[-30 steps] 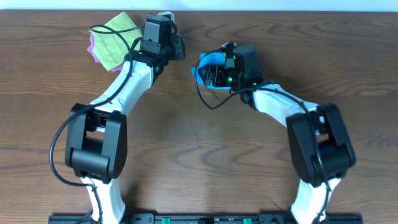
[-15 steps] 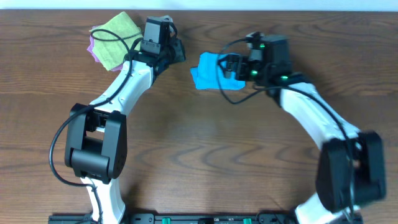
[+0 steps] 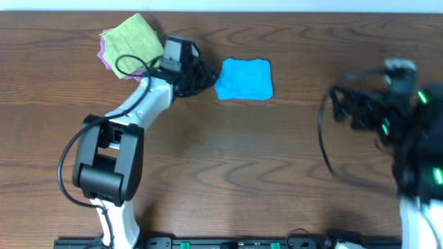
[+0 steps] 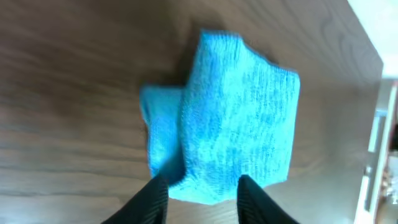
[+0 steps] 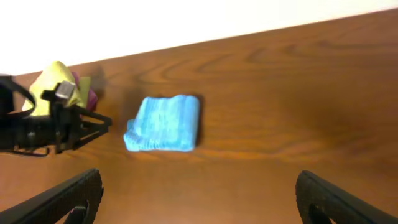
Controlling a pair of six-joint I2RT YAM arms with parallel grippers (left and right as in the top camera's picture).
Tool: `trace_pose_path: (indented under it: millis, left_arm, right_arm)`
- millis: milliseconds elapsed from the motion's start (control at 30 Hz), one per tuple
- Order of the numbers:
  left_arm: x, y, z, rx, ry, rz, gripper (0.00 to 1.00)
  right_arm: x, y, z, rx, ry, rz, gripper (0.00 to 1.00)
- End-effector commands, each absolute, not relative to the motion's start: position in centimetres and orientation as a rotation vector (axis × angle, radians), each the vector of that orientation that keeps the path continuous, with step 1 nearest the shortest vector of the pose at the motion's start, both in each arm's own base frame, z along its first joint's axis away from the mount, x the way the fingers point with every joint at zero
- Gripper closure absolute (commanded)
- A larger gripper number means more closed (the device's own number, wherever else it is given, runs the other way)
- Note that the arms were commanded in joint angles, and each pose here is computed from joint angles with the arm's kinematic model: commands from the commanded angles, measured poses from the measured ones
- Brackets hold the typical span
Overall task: Fold the cloth
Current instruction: 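Release the folded cloth and withdraw the right gripper to the right, then grasp the folded blue cloth's edge with the left gripper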
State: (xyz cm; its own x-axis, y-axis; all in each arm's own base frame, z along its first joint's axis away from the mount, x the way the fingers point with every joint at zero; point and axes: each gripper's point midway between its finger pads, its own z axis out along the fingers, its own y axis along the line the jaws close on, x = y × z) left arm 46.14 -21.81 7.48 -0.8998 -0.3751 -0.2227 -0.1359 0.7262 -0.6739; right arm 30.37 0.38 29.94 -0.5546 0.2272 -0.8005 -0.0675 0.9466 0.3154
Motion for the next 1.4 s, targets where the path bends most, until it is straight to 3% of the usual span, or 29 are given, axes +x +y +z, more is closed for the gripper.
trace_pose_path:
  millis: [0,133,400,900,1133,1367]
  left_arm:
    - [44.8,-23.9,7.9,-0.433,2.577,-1.064,0.55]
    - [43.9,-25.5,7.2,-0.453,2.571,-1.082,0.43]
    - [43.7,-25.9,6.3,-0.507,2.561,-0.992,0.32]
    - [44.0,-28.4,2.2,-0.716,2.559,-1.133,0.30]
    - [43.2,-29.5,3.3,-0.617,2.586,-1.254,0.39]
    - [43.5,-28.7,6.0,-0.583,2.551,-1.270,0.39]
  right_arm:
    - [27.0,0.0,29.2,0.071,2.104,0.377,0.01]
    - [23.4,0.0,27.8,0.121,2.058,0.369,0.01]
    - [21.5,0.4,26.2,0.172,2.050,0.393,0.01]
    - [21.4,1.2,26.5,0.162,2.039,0.457,0.01]
    - [21.5,0.8,26.4,0.175,2.042,0.435,0.01]
    - [21.5,0.8,26.5,0.175,2.041,0.434,0.01]
